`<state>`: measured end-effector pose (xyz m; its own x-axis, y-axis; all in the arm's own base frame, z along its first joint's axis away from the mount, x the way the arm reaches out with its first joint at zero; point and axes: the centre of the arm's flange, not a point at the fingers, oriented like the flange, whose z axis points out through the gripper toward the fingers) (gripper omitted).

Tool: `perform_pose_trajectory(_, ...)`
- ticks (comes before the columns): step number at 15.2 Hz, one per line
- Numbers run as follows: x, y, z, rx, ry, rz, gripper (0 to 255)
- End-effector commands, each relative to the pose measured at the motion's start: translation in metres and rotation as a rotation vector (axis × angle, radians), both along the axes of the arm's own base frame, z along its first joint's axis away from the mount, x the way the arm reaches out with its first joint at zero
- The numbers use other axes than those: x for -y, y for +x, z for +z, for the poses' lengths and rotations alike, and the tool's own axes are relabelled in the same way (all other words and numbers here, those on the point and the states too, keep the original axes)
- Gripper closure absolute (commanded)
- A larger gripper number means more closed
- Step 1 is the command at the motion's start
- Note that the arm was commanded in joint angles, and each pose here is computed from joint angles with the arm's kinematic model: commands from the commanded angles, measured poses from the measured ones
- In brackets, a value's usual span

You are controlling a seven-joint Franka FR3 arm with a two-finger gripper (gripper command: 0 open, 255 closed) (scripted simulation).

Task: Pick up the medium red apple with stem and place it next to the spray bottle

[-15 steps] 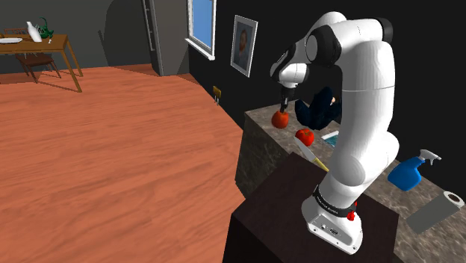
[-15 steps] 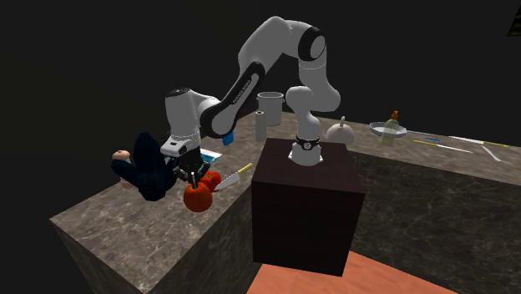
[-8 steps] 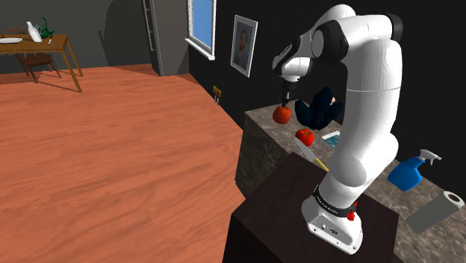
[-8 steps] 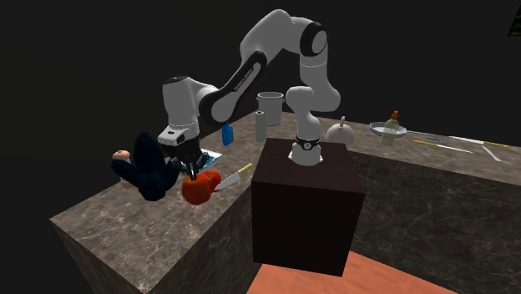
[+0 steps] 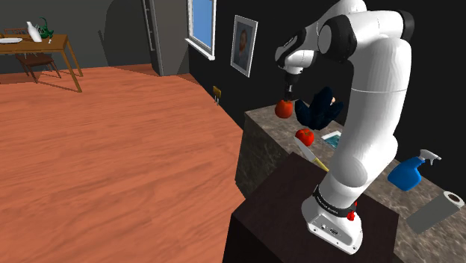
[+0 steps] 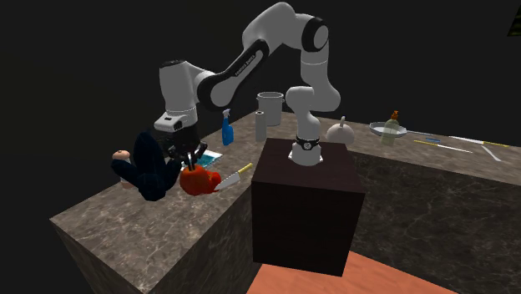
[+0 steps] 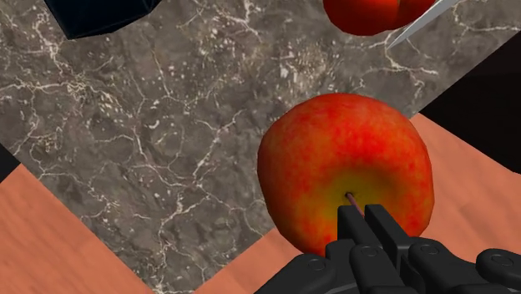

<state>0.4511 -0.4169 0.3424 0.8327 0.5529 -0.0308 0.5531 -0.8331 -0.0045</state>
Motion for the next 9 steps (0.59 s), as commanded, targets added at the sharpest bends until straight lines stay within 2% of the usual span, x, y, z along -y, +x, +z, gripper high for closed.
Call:
perform_pose_trajectory(1, 0.000, 0.000, 0.010, 0.000, 0.000, 0.000, 255)
perform_pose_trajectory(9, 0.000, 0.000, 0.052, 0.000, 0.000, 0.000, 255)
